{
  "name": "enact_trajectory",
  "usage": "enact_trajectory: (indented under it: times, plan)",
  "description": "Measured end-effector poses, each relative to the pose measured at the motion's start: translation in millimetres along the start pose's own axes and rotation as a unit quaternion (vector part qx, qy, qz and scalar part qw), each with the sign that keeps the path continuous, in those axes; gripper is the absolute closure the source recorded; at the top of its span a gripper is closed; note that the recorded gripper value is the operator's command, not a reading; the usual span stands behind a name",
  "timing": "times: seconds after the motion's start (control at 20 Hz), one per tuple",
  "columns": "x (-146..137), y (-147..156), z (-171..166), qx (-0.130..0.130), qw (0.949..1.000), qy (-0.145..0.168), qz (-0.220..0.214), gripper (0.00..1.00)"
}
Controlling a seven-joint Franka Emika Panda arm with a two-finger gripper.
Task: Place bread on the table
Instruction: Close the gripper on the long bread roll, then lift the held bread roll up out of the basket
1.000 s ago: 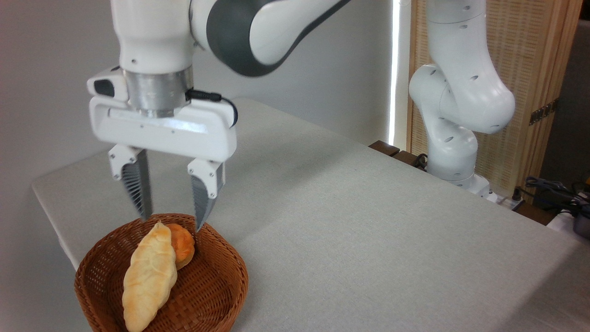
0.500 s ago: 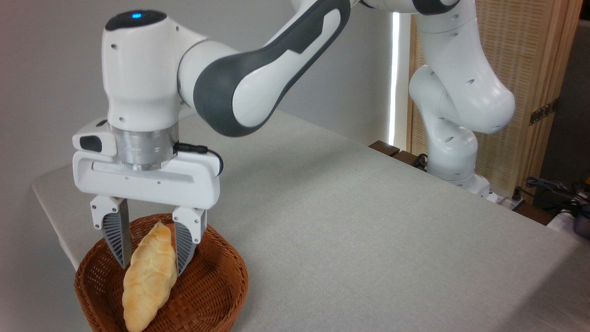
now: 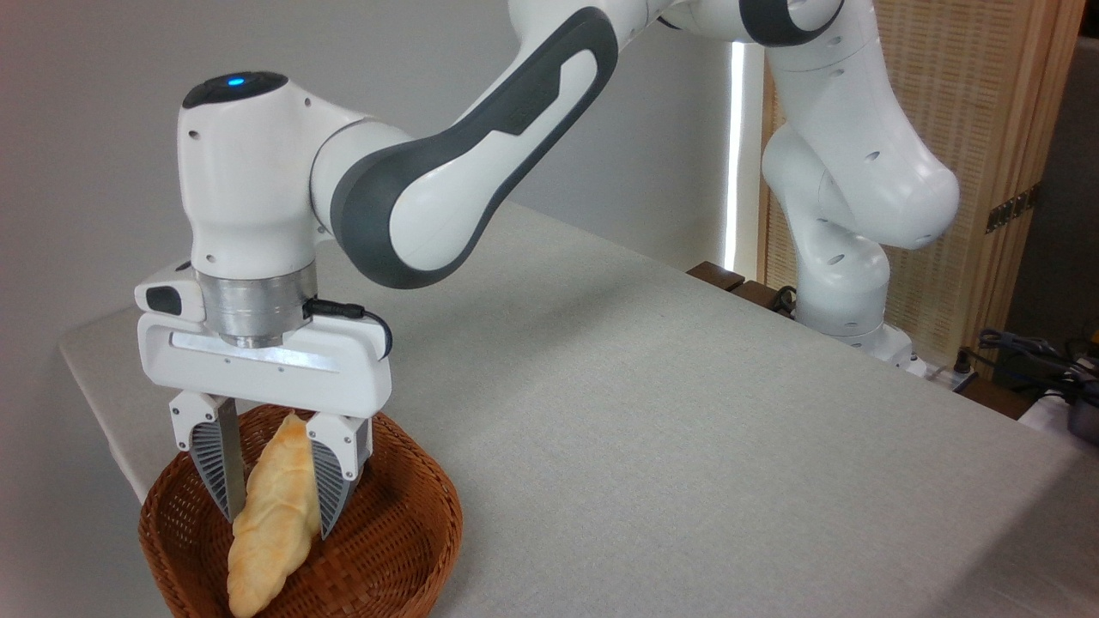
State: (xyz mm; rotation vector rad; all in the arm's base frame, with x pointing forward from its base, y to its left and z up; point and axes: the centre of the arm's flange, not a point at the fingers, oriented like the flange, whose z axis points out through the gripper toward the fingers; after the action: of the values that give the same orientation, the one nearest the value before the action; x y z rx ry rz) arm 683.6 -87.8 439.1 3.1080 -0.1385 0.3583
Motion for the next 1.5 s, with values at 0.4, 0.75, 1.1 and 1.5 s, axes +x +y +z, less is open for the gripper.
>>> enact_trajectory:
  times: [0.4,0.75,1.1,1.5]
  plan:
    - [0.6,6.8,5.6,0.001,1.0000,0.001,0.008,0.24]
    - [2.9,16.4,2.8,0.022,0.9990,0.014,0.037,0.46]
    - [2.8,19.1,2.7,0.023,0.9989,0.015,0.040,0.46]
    - [4.8,19.3,-0.7,0.022,0.9988,0.020,0.040,0.45]
